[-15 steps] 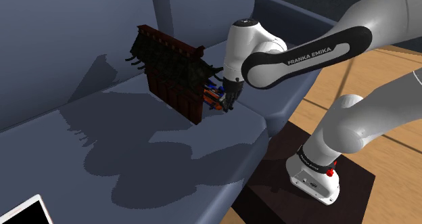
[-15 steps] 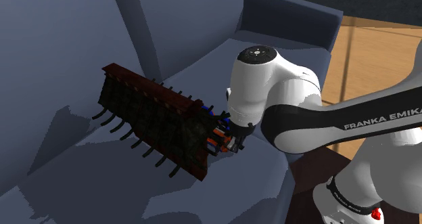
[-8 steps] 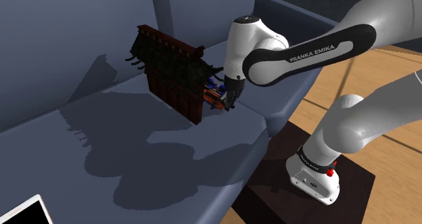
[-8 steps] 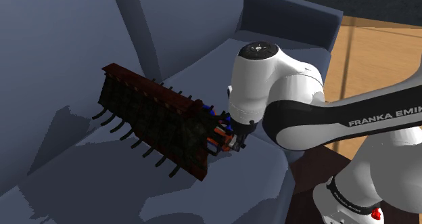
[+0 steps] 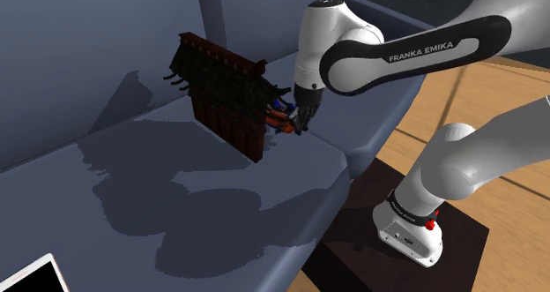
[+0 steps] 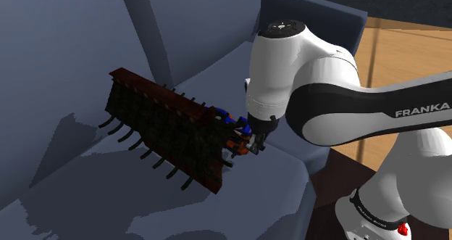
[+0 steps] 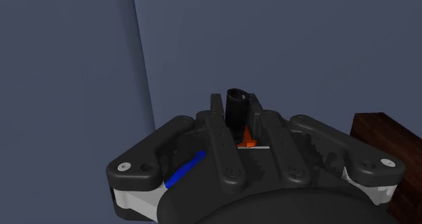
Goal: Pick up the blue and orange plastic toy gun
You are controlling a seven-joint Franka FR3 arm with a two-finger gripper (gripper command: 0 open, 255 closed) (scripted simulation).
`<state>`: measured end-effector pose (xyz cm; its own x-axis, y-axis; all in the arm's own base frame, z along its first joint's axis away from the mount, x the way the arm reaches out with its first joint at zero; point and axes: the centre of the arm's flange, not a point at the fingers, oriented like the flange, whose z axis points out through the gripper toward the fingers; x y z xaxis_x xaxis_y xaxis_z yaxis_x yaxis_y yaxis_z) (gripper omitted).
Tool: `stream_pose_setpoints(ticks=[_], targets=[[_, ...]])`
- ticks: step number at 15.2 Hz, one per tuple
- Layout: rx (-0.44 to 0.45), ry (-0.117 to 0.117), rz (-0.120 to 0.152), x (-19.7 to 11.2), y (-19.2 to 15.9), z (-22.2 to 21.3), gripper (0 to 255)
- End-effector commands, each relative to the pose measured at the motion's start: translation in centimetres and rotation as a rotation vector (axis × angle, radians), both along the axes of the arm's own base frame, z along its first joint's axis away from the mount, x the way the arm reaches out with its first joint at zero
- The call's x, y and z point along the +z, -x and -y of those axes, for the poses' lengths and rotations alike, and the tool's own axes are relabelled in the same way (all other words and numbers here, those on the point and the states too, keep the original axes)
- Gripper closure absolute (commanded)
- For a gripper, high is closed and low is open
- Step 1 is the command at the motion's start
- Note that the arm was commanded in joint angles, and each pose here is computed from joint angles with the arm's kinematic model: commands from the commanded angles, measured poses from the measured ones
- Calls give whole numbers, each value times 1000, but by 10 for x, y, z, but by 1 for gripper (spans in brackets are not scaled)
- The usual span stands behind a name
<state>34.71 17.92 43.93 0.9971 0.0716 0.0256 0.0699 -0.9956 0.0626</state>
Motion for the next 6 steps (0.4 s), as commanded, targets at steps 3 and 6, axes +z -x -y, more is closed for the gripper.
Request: stream_pose_setpoints(ticks=[3,6], targets=[[0,0,1,23,0,1,255],[0,0,1,29,0,1,255]])
